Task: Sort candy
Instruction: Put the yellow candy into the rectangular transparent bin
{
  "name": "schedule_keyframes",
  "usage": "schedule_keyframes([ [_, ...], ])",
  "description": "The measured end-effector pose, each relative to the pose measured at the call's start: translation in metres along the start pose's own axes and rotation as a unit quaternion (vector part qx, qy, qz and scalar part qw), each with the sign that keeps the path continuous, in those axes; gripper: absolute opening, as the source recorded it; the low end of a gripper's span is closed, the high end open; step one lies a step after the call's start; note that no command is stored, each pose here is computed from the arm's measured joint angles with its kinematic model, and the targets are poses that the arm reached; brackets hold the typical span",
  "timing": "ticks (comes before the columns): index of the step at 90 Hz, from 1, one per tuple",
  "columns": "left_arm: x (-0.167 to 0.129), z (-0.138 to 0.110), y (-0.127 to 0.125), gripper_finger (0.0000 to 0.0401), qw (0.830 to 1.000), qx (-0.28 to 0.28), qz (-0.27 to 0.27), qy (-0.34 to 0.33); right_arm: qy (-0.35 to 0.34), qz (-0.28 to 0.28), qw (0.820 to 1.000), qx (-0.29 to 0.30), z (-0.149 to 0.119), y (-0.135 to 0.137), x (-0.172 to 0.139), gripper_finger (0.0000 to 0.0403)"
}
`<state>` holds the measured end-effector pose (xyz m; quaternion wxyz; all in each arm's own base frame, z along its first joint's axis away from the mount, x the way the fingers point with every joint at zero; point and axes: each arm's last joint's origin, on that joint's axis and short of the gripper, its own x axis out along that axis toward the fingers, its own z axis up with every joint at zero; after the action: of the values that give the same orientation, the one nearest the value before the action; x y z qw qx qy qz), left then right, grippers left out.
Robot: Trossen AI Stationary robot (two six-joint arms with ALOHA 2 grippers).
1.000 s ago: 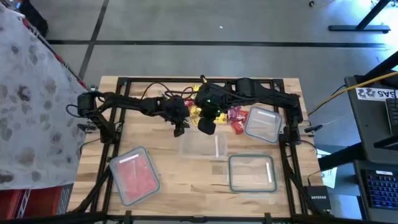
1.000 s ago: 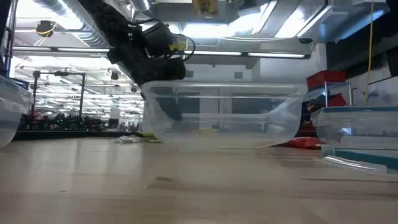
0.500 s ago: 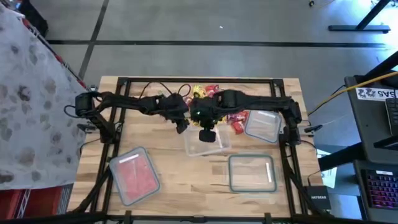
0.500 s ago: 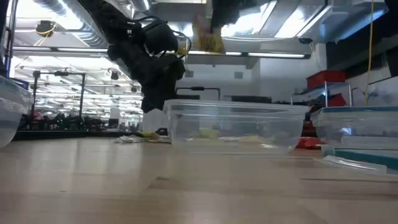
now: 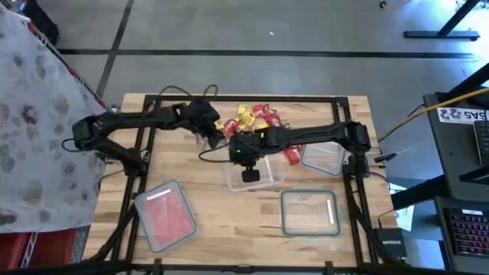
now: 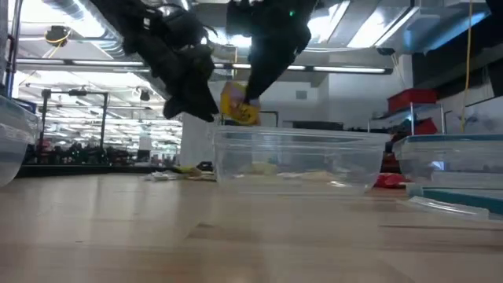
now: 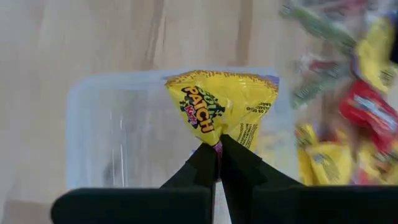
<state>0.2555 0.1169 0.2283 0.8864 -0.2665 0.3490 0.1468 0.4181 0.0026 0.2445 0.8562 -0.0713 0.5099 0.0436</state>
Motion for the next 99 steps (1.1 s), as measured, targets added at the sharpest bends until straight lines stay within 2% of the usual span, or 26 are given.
schedule_keyframes([
  [7, -0.009, -0.001, -0.002, 0.0104, 1.0, 0.0, 0.001, 0.002, -0.021, 0.005, 1.0, -0.001, -0.001, 0.0, 0.008, 0.0],
  [16, -0.015, -0.002, -0.004, 0.0104, 1.0, -0.004, -0.001, 0.005, -0.009, 0.004, 1.0, 0.0, -0.009, 0.001, 0.015, 0.0],
  [28, -0.016, -0.007, -0.006, 0.0104, 1.0, -0.02, 0.002, 0.022, 0.01, -0.028, 1.0, -0.002, -0.02, 0.002, 0.028, 0.0],
  [59, -0.015, -0.009, -0.013, 0.0104, 0.999, -0.023, -0.006, 0.029, 0.001, -0.03, 1.0, -0.001, -0.032, 0.004, 0.051, 0.0007],
  [69, -0.015, -0.01, -0.013, 0.0104, 0.999, -0.026, -0.007, 0.029, 0.004, -0.041, 0.999, -0.001, -0.033, 0.003, 0.06, 0.0028],
  [84, -0.014, -0.01, -0.015, 0.0104, 0.999, -0.032, -0.011, 0.033, 0.018, -0.05, 0.999, -0.004, -0.037, 0.003, 0.074, 0.0083],
  [99, -0.014, -0.01, -0.015, 0.0104, 0.999, -0.037, -0.011, 0.032, 0.026, -0.046, 0.999, -0.004, -0.037, 0.003, 0.07, 0.0139],
])
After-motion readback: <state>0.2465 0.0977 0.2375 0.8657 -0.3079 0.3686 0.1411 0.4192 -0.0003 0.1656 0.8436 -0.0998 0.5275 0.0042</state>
